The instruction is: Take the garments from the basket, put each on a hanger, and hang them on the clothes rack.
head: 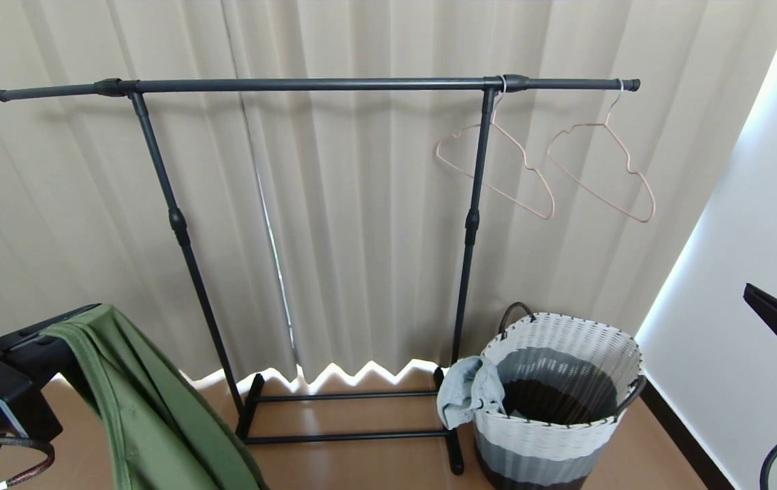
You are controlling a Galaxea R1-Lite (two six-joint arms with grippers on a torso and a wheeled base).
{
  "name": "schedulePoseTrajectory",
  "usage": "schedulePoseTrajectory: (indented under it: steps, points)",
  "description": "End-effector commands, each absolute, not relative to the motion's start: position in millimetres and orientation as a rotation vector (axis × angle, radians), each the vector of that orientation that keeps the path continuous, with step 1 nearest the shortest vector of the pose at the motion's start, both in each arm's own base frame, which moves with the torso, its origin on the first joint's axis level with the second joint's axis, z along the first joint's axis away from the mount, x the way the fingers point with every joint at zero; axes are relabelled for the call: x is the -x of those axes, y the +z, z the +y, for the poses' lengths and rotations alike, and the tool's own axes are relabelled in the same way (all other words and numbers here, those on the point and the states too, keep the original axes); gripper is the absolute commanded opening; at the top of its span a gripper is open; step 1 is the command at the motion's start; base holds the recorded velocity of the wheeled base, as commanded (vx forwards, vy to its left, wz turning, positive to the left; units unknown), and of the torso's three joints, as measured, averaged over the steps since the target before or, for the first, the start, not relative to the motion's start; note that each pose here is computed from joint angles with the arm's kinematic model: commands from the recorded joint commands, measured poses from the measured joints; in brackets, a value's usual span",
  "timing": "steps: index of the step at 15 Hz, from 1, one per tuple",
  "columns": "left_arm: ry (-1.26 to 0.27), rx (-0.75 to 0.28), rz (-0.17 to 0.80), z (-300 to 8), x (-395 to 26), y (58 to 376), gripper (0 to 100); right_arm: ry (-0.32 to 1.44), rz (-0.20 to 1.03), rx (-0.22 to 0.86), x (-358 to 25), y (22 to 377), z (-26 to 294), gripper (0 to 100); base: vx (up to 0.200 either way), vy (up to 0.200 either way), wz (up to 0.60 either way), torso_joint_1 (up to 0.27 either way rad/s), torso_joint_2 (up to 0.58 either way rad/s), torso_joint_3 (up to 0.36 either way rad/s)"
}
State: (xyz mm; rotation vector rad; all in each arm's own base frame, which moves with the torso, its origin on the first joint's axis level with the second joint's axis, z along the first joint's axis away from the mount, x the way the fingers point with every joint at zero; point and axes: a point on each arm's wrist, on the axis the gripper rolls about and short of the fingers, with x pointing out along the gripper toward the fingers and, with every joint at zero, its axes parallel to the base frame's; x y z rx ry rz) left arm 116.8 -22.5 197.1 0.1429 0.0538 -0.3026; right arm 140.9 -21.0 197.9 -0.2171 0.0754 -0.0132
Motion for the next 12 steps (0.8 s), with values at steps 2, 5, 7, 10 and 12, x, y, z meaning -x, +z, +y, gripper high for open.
schedulePoseTrajectory:
  steps: [2,5,7,10,12]
  points:
    - [-0.304,-0.144,0.054,-22.7,-117.7,197.5,0,-0.012,0.079,0.217,-142.6,197.7,-21.3,100,0.000,0.000,0.00,0.168,-0.49,-0.312]
    - [-0.303,-0.144,0.048,-22.8,-118.0,199.3,0,-0.012,0.085,0.216,-145.0,197.5,-21.7,100,0.000,0.000,0.00,0.191,-0.50,-0.310]
    - [-0.305,-0.146,0.052,-22.9,-118.9,198.7,0,-0.005,0.109,0.226,-146.9,192.4,-22.0,100,0.000,0.000,0.00,0.122,-0.31,-0.188]
    - [-0.305,-0.146,0.075,-23.4,-123.0,195.6,0,0.035,0.108,0.251,-147.4,191.6,-21.2,100,0.000,0.000,0.00,0.029,-0.06,-0.039]
    - [-0.306,-0.144,0.081,-23.6,-123.8,194.6,0,0.037,0.111,0.252,-147.7,191.2,-21.2,100,0.000,0.000,0.00,0.000,0.00,0.000]
